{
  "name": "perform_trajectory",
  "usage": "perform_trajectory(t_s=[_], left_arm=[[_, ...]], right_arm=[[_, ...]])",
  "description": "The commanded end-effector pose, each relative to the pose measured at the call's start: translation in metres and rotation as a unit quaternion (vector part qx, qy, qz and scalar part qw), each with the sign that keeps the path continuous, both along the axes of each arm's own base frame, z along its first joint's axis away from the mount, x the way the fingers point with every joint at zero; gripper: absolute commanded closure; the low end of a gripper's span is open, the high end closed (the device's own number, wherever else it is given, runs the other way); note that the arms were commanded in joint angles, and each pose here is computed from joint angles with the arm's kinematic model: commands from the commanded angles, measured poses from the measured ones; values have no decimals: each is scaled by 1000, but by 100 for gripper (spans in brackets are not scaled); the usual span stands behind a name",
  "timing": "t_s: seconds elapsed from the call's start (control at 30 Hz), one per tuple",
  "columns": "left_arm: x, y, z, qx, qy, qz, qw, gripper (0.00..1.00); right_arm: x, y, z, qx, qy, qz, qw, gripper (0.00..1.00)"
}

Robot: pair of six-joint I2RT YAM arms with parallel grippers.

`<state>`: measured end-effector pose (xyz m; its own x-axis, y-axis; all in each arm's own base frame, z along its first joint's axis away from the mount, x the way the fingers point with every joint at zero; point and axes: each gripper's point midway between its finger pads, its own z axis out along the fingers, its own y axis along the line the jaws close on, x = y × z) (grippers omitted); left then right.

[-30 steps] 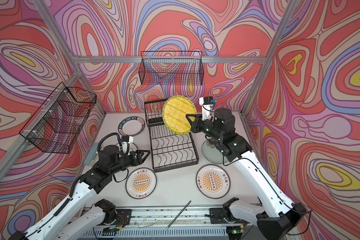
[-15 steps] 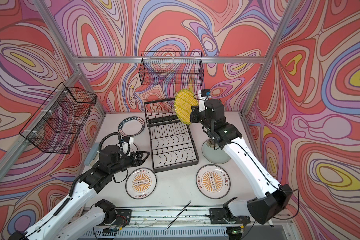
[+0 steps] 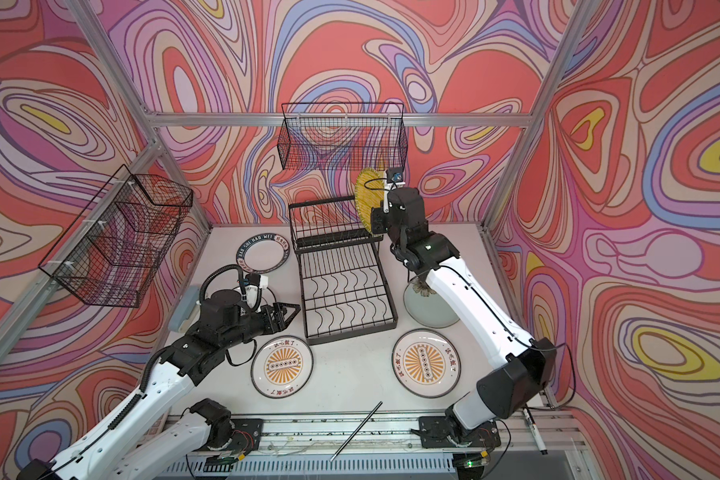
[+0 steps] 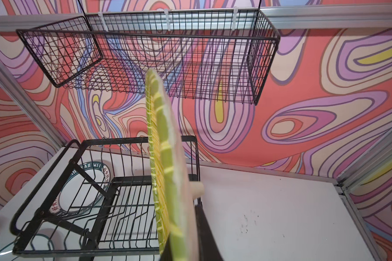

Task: Load the plates into the dish rack
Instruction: 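Carry the upright woven plate with the right gripper to the rack's far end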

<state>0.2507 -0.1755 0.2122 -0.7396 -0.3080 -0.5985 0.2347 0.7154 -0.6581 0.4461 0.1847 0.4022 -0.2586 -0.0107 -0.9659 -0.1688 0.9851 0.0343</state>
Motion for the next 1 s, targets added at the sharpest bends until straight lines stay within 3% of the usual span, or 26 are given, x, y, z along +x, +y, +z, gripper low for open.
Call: perform_trajectory(t_s=[0.0,0.97], left_arm=[[-1,-1,14,-9,-15,-3,1000,36],[-11,7,11,-2,-15,2,1000,35]], right_arm=[[9,-4,30,-3,-47,-29,998,100],[53,13,5,-85,-42,-82,992,100]])
